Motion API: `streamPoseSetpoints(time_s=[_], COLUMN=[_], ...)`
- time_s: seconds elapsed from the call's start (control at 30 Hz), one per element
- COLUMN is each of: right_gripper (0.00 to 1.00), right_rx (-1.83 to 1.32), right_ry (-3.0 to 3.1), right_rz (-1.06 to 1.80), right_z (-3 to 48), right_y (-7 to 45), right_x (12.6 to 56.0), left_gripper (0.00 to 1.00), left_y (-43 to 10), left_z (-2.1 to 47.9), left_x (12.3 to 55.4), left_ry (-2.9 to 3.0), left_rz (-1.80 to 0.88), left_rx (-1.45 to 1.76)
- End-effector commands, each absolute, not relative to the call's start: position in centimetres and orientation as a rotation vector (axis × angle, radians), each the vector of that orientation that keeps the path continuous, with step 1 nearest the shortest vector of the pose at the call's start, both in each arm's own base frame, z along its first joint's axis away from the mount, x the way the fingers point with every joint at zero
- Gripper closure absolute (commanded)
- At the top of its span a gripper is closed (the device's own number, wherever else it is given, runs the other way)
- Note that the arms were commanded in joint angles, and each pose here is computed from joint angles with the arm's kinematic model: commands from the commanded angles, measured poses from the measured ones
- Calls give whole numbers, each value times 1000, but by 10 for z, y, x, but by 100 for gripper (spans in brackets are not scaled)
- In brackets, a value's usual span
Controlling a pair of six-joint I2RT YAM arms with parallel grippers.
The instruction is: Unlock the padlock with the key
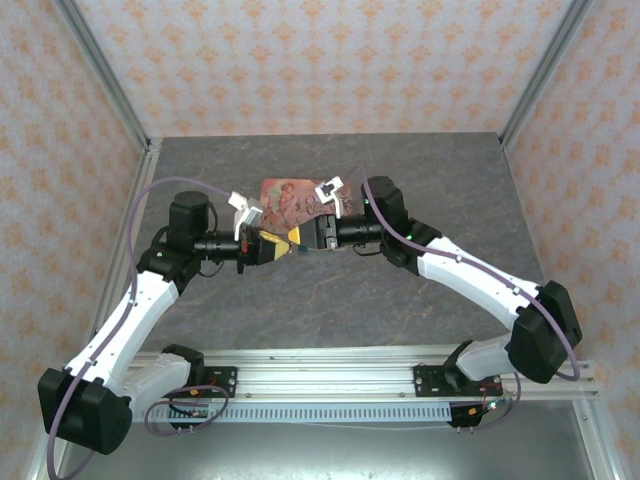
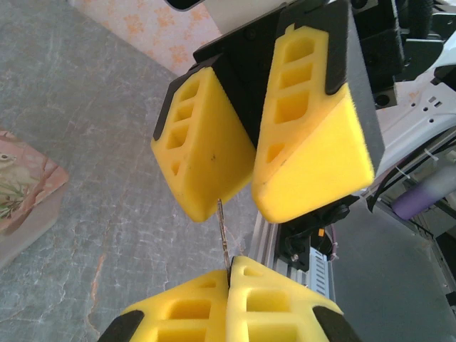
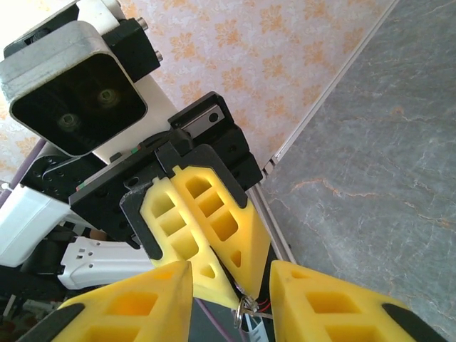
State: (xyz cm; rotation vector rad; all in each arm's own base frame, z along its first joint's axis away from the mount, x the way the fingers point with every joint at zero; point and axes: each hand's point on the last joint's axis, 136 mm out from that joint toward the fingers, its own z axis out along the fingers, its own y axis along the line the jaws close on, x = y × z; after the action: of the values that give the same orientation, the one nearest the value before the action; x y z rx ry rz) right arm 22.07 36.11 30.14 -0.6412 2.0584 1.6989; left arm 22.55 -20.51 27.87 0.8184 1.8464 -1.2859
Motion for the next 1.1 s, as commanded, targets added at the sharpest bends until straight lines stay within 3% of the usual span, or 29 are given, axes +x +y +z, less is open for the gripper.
streamPoseSetpoints(time_s=[0.0, 0.1, 0.3, 0.57, 0.67, 0.73, 0.8, 1.07], right_gripper=[69, 76, 99, 100, 100, 100, 100, 100], right_rx=[-702, -706, -711, -674, -653, -651, -661, -685], right_ry=[1998, 2004, 1998, 1967, 2008, 2056, 2084, 2083], right_rz=[1737, 1746, 1749, 1675, 1603, 1543, 1499, 1483], right_z=[309, 307, 307, 312, 305, 297, 292, 294], right_y=[365, 366, 366, 361, 357, 355, 352, 353], right_x=[216, 214, 213, 220, 225, 228, 230, 230], left_gripper=[100, 100, 100, 100, 68, 54, 49, 48], left_y=[-209, -208, -208, -206, -201, -197, -195, -201], left_z=[297, 298, 297, 294, 294, 292, 293, 282], left_x=[220, 219, 221, 233, 239, 243, 246, 249], left_ry=[1802, 1803, 1810, 1852, 1866, 1884, 1884, 1893], left_rz=[-1325, -1323, -1318, -1287, -1226, -1191, -1182, -1246], left_rx=[851, 854, 848, 769, 710, 660, 628, 602])
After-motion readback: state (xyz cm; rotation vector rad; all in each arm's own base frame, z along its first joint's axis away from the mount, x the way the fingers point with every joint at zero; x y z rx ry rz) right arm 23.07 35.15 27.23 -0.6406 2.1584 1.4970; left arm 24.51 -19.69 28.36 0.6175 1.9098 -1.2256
